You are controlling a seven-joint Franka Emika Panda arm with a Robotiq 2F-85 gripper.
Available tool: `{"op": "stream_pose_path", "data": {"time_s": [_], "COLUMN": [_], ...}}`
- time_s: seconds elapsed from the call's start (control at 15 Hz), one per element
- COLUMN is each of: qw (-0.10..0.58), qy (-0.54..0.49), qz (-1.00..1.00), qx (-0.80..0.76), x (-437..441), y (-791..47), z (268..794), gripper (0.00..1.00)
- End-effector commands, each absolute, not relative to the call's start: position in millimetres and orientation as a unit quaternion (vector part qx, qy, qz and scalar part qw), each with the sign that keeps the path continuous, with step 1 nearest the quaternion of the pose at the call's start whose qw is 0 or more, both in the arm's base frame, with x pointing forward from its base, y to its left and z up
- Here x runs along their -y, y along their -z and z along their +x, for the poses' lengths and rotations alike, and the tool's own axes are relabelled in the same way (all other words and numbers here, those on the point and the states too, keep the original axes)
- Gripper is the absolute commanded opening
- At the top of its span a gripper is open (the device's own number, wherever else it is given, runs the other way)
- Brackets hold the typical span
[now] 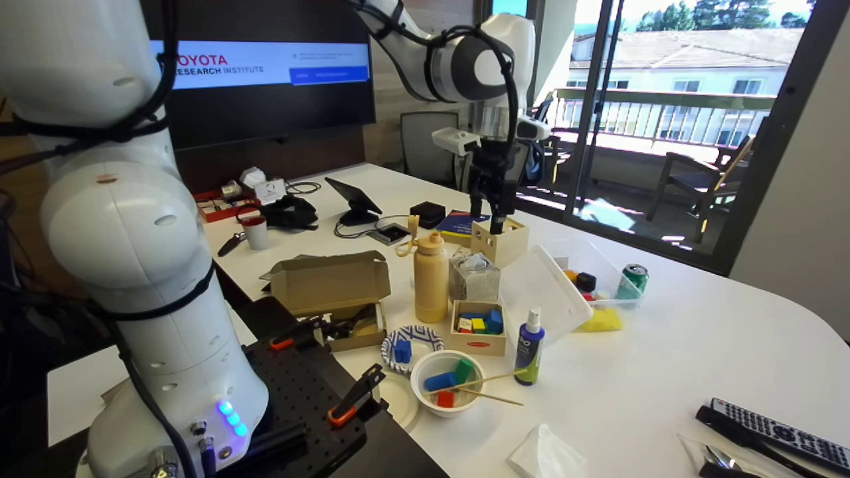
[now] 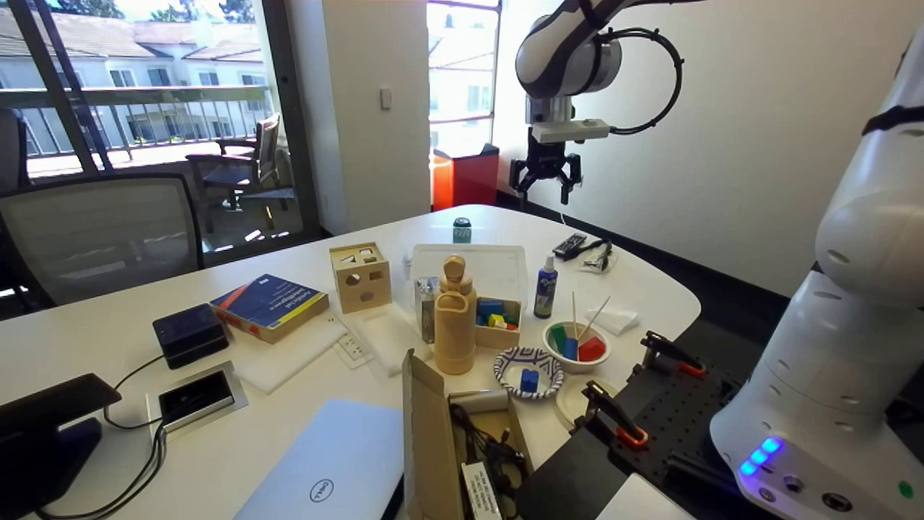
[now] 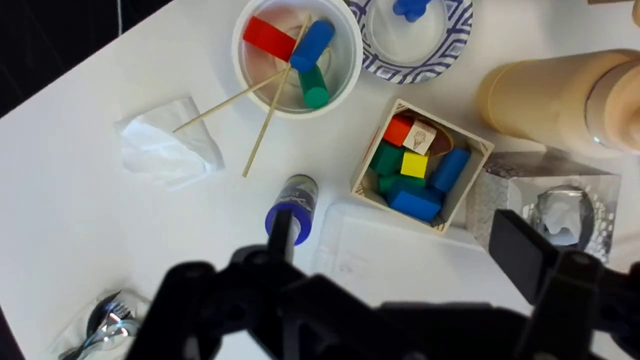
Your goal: Remove the clear lid from the blue bottle.
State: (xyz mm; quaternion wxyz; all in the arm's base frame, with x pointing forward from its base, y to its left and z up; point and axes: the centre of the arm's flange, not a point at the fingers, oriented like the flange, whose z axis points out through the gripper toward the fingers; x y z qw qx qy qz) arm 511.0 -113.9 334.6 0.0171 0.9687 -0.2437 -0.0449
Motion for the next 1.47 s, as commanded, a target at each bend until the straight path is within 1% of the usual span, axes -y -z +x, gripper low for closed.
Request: {"op": "stream_pose_path", "data": {"time_s": [0.0,0.27,0.73,1.4], "qw": [0.016,0.005,-0.015,-0.023], "qy": [0.038,0.025,0.006,-0.005], "qz": [0.940,0.917,0.893,0.871], "qx": [0.338,0.398,0.450,0.491], "x": [127.4,151.6,200.2,217.9], "y": [-311.1,-278.5,-230.1,-182.0], "z": [522.2,515.4,510.7,521.7], "gripper": [1.00,1.00,1.00,1.00]}}
